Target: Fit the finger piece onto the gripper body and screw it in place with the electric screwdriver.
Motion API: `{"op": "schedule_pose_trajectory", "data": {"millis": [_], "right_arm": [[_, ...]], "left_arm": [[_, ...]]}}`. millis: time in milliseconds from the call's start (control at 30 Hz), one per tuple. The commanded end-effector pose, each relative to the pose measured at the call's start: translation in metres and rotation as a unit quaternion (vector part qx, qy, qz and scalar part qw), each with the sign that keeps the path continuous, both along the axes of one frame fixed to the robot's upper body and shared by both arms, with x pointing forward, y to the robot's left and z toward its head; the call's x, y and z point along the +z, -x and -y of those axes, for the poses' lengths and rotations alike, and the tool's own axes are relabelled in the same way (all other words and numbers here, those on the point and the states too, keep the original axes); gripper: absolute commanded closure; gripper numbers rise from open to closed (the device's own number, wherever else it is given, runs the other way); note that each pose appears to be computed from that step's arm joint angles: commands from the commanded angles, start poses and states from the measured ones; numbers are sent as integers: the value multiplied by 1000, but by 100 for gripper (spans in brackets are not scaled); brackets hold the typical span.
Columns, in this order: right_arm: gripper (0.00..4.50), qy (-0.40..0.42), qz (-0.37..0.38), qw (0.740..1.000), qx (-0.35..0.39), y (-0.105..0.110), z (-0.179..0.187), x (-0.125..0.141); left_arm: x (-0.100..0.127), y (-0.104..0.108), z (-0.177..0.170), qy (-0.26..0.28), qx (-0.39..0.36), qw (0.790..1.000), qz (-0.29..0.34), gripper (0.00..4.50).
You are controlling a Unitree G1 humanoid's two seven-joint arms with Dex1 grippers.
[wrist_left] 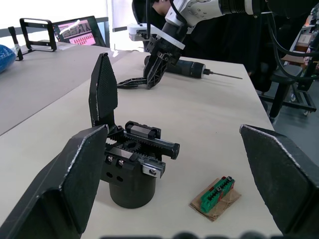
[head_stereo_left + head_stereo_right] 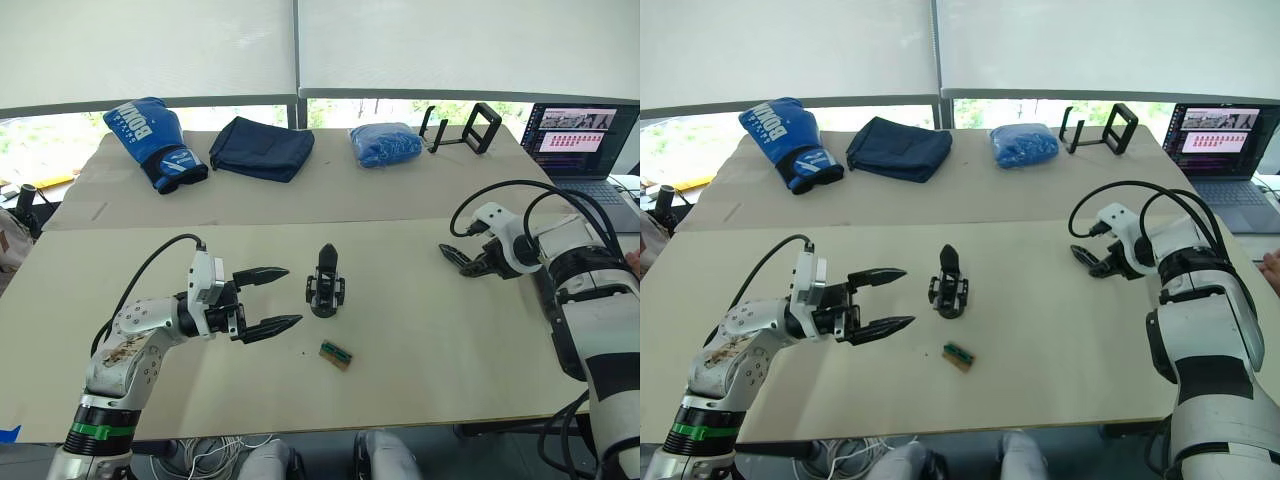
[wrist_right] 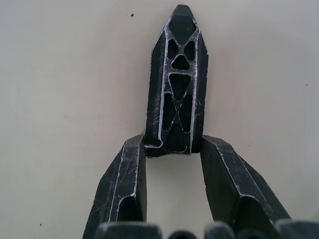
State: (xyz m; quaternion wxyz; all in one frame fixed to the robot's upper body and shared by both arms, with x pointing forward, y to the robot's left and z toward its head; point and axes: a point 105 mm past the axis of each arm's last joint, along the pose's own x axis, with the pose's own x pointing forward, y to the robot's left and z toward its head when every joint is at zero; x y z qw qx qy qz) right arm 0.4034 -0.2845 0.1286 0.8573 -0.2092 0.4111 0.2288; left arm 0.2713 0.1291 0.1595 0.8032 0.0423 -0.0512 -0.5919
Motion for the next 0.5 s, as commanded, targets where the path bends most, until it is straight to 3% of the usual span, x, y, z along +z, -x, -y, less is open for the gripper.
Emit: {"op": "schedule_pose_trajectory", "data": {"millis": [33,300,500], "right_arm": [[332,3,34,999,9,-2,7,12],[332,-30,191,976,98,-2,1,72],[332,-44,322,927,187,36,-47,109]], "left_arm": [[10,2,2,3,-6,1000,21,0],[26,-7,-4,71,42,997,5,0],[51,-22,2,160,75,984,-29,0]]}}
